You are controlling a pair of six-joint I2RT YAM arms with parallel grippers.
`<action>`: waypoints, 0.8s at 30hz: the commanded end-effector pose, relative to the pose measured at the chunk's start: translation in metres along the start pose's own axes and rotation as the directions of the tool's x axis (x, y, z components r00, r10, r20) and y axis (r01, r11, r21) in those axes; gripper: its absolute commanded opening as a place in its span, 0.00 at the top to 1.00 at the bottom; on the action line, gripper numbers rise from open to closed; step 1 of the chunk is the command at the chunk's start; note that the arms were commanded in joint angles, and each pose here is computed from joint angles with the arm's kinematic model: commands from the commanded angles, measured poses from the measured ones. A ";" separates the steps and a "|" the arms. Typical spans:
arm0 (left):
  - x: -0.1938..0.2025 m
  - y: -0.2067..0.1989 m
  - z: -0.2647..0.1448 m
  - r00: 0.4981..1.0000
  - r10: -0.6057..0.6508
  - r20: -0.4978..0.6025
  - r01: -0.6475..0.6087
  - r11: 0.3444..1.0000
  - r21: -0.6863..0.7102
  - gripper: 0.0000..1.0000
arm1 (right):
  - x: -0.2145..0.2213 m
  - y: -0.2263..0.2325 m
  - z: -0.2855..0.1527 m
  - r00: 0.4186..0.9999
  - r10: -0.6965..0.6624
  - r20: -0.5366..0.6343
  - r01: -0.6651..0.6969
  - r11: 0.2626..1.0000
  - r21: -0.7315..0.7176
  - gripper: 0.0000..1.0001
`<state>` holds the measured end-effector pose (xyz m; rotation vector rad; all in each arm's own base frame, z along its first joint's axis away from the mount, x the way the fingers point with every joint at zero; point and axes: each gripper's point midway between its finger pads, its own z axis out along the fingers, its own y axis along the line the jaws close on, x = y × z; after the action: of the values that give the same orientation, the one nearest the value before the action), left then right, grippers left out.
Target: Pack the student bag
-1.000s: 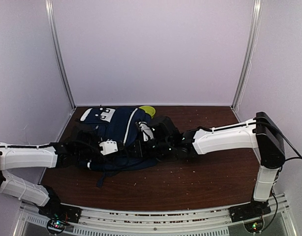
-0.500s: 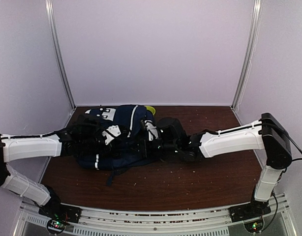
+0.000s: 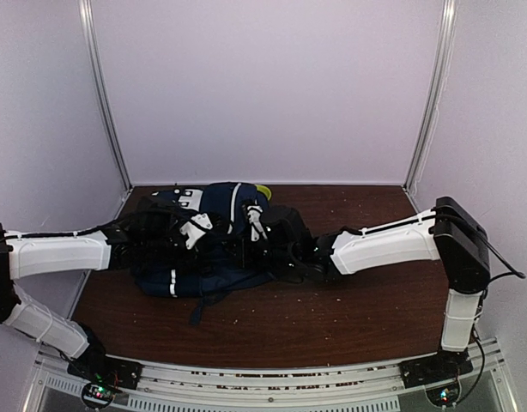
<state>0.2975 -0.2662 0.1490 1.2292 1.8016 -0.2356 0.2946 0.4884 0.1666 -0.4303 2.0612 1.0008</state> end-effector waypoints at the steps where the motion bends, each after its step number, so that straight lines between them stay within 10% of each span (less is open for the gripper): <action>1: -0.077 0.014 -0.011 0.968 -0.003 0.251 0.004 1.000 -0.004 1.00 | -0.009 -0.005 0.014 0.999 -0.004 0.046 0.003 1.000 0.025 0.69; 9: -0.080 0.013 -0.009 0.965 0.002 0.261 -0.005 1.000 0.008 1.00 | -0.016 -0.011 0.030 0.998 0.000 0.064 -0.004 0.997 0.074 0.68; 15: -0.077 0.011 -0.014 0.965 0.008 0.261 -0.011 1.000 0.011 1.00 | -0.030 -0.021 0.019 0.991 0.048 0.123 -0.058 0.995 0.076 1.00; 24: -0.050 0.015 -0.021 0.983 0.046 0.178 -0.034 0.997 -0.066 1.00 | -0.022 -0.051 -0.014 0.996 0.075 0.041 -0.076 0.997 0.024 1.00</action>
<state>0.3010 -0.2724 0.1525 1.2377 1.7874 -0.2478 0.3067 0.4868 0.1579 -0.3775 2.0511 1.0466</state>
